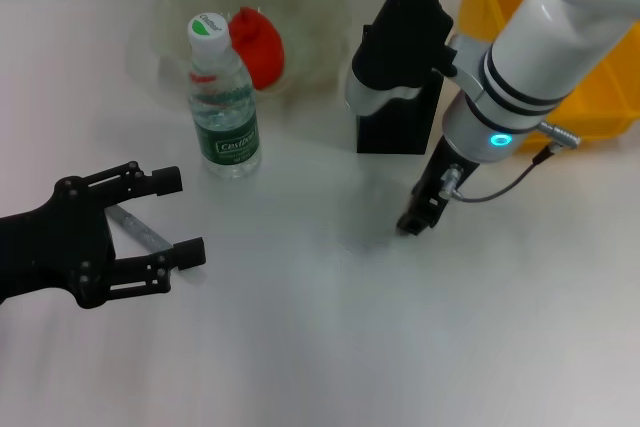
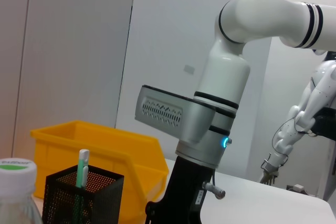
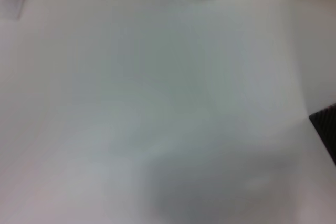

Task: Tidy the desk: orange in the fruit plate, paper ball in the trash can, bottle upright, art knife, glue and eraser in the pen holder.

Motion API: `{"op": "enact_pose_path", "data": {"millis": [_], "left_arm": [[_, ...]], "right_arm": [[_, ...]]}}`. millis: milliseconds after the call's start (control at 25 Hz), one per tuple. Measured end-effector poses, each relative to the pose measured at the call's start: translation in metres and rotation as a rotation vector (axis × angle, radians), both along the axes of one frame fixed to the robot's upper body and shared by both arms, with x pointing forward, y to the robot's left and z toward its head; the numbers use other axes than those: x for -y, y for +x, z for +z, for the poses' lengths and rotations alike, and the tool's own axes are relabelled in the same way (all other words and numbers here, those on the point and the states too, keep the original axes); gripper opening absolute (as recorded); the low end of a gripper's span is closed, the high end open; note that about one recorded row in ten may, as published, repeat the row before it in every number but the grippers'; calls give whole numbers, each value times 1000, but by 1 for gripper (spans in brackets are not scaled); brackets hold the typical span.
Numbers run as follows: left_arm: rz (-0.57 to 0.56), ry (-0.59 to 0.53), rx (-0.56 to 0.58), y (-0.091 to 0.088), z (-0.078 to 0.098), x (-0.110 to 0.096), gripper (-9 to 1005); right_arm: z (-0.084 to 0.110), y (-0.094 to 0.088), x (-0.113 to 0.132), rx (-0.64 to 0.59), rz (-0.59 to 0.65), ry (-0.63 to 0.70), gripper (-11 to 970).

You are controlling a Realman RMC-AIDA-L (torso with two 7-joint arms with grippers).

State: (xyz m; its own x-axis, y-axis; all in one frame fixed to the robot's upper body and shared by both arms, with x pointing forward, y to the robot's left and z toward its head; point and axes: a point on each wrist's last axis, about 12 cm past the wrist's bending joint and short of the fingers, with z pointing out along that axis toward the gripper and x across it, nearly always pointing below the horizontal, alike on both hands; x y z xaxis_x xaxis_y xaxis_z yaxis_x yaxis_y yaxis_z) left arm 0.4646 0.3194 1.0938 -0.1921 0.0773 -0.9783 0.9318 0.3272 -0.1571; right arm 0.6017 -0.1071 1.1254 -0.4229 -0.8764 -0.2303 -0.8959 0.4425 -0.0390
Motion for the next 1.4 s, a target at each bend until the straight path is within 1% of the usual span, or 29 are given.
{"op": "enact_pose_path", "data": {"millis": [160, 280, 360, 440, 480, 520, 640, 680, 720, 800, 920, 1080, 1240, 1280, 1400], "left_arm": [[1, 4, 1, 1, 0, -1, 823], [5, 5, -2, -1, 0, -2, 823], [6, 6, -3, -1, -1, -2, 823], [7, 7, -4, -2, -1, -3, 823], [7, 7, -4, -2, -1, -3, 823], [7, 7, -4, -2, -1, -3, 823], [7, 9, 0, -1, 0, -4, 823], [7, 10, 1, -1, 0, -4, 823], [7, 10, 2, -1, 0, -4, 823], [8, 10, 4, -1, 0, -4, 823], [14, 9, 8, 0, 1, -5, 823], [23, 10, 6, 1, 1, -5, 823], [29, 9, 2, 2, 1, -5, 823], [35, 9, 3, 2, 1, -6, 823], [45, 7, 5, 2, 1, -7, 822]], "right_arm": [[6, 1, -1, 21, 0, 17, 470], [17, -1, 0, 32, 2, 40, 426], [32, -3, 2, 45, 0, 77, 397], [55, -7, 5, 79, 2, 128, 397], [77, -11, 11, 124, -1, 175, 396], [77, -11, 11, 124, -1, 175, 396], [105, -16, 21, 217, -12, 223, 395], [115, -13, 30, 279, -35, 221, 395], [115, -13, 30, 279, -35, 221, 399], [116, -7, 37, 320, -48, 214, 407], [106, 4, 45, 343, -49, 214, 420], [93, 16, 49, 375, -44, 231, 436], [86, 21, 50, 382, -30, 255, 453], [82, 24, 51, 383, -24, 283, 457], [80, 28, 52, 382, -25, 310, 469]]}}
